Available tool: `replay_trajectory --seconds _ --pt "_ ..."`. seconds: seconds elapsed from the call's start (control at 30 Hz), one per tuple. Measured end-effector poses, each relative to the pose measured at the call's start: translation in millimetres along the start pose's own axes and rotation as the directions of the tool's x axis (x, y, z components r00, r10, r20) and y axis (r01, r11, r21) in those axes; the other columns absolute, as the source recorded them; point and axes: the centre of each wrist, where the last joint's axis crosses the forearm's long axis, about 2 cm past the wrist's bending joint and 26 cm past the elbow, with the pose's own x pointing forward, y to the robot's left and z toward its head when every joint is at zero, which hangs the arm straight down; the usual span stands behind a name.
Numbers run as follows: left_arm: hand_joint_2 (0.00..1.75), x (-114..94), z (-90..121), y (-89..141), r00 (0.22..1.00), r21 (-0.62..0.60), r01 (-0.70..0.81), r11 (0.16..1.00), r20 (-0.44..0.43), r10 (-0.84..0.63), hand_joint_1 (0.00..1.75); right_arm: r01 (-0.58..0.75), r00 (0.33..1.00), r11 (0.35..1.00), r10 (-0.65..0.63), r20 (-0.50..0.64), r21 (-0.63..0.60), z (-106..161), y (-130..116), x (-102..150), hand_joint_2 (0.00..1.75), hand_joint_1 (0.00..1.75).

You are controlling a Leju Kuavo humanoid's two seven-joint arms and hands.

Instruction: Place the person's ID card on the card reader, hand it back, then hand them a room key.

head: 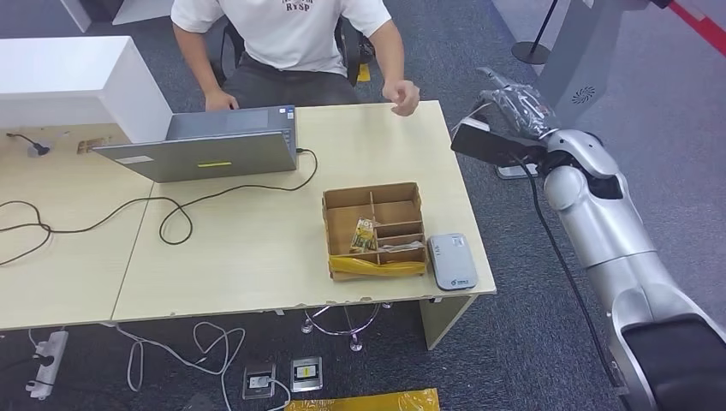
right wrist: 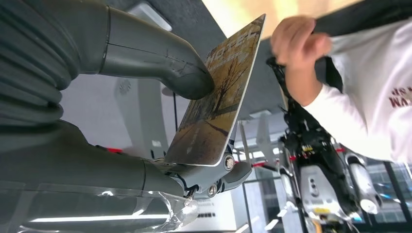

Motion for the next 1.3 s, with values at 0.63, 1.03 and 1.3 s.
replay_trajectory --seconds 0.63,1.03,1.3 --pt "0.0 20 -7 8 0.997 -0.007 0.035 0.999 0.065 -0.034 0.0 -0.045 0.996 0.996 0.051 0.079 -0.073 -94 -49 75 1.75 1.75" --pt "0.0 21 -6 5 0.997 -0.01 0.035 0.999 0.068 -0.034 0.0 -0.064 0.997 0.998 0.065 0.031 -0.025 -98 -28 77 1.75 0.0" --pt "0.0 19 -5 2 0.997 0.008 0.016 1.0 0.07 -0.016 0.0 -0.055 0.998 0.998 0.055 0.022 -0.019 -98 -22 74 1.75 0.0"
